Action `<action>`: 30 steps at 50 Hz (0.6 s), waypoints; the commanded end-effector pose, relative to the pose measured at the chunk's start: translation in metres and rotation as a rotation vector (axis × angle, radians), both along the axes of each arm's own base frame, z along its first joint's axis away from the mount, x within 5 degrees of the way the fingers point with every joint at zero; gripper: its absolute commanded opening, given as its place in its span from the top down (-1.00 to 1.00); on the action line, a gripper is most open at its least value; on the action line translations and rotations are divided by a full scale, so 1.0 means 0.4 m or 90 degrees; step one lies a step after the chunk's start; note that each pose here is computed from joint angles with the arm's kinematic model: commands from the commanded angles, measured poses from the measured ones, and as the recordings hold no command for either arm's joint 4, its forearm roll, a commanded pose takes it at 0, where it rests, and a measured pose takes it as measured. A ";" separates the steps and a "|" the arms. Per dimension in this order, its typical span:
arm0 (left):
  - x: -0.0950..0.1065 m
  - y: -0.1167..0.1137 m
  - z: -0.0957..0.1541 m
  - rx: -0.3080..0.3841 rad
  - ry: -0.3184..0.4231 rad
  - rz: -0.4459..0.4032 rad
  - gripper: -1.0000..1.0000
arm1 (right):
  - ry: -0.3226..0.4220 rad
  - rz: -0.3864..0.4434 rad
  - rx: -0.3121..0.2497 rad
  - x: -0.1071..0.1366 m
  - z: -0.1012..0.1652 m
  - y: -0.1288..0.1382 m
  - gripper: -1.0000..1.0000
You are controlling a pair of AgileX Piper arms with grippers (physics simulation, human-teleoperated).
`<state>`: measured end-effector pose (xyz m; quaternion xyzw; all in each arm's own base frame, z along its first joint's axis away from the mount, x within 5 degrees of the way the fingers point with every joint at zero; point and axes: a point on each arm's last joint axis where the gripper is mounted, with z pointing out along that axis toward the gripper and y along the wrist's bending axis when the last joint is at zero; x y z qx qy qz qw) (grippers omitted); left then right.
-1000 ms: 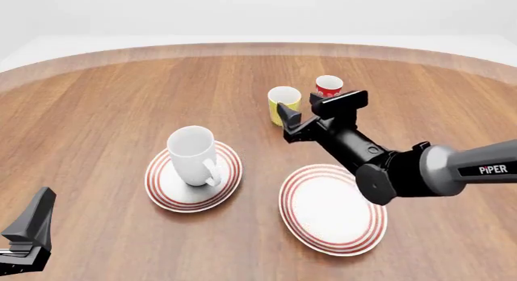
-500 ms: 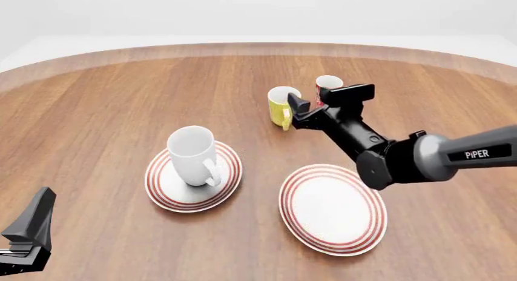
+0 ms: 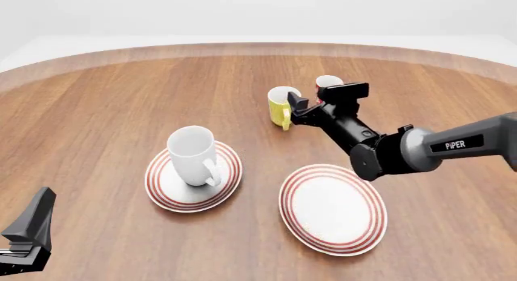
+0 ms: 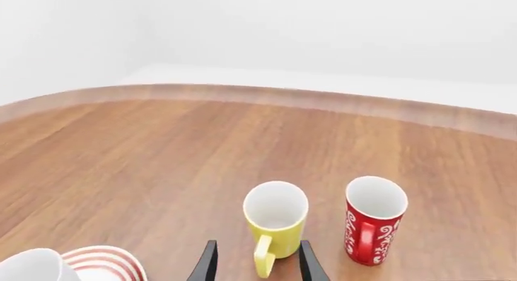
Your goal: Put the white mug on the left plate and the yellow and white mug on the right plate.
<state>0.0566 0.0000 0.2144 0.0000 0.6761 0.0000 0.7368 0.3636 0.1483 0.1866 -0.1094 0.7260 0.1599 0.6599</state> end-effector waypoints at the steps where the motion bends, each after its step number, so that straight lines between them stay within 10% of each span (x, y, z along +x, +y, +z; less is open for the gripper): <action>1: 0.000 0.000 0.000 0.000 0.000 0.000 -1.00 | 0.010 -0.008 0.000 0.026 -0.018 -0.002 -1.00; 30: 0.000 0.000 0.000 0.000 0.000 0.000 -1.00 | 0.035 -0.008 -0.003 0.067 -0.066 0.015 -1.00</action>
